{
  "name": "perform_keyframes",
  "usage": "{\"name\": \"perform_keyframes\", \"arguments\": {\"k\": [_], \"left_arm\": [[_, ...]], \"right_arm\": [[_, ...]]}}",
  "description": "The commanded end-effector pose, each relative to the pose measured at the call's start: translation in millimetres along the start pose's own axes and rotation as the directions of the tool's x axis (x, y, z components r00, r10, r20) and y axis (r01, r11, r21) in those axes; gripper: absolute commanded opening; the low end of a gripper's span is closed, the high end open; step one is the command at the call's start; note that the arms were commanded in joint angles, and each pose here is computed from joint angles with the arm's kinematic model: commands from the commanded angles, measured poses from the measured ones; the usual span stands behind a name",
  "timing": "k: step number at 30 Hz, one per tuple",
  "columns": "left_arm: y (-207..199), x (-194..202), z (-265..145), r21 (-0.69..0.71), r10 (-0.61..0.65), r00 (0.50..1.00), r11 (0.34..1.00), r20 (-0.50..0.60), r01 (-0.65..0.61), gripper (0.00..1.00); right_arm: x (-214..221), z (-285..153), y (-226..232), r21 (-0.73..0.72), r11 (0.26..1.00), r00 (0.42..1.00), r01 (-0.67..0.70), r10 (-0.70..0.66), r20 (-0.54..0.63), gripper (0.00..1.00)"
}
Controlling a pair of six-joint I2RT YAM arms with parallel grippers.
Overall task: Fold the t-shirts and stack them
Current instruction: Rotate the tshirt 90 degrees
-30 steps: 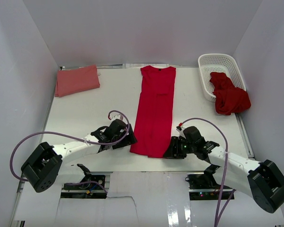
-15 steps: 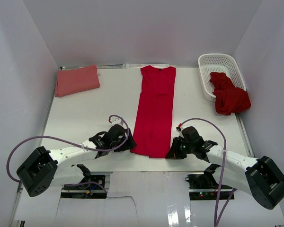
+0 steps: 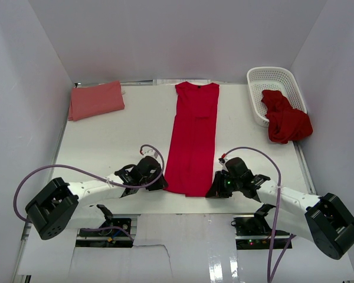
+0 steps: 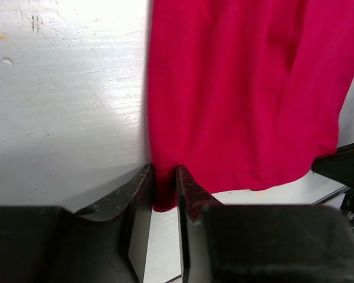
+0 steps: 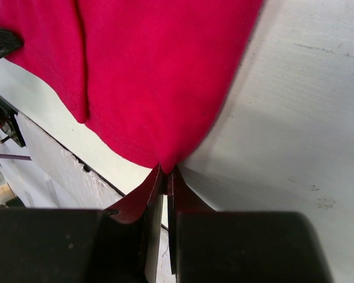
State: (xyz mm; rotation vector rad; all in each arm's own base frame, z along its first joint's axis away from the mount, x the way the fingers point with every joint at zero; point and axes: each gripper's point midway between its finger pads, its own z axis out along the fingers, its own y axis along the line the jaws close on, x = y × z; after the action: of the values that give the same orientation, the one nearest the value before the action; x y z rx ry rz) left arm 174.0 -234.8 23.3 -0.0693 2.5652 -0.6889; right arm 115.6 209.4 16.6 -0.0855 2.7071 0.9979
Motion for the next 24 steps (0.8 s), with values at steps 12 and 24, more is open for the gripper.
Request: {"name": "perform_keyframes", "arguments": {"k": [12,24], "left_arm": [[-5,36,-7,0.061,0.039,0.986,0.998,-0.163,-0.030,0.00],[-13,70,-37,0.081,0.008,0.970,0.997,-0.244,0.012,0.00]], "right_arm": [[24,-8,-17,0.116,0.991,0.990,0.067,-0.052,-0.131,0.08],[50,-34,-17,0.118,0.990,0.978,0.083,-0.058,-0.201,0.08]]}}
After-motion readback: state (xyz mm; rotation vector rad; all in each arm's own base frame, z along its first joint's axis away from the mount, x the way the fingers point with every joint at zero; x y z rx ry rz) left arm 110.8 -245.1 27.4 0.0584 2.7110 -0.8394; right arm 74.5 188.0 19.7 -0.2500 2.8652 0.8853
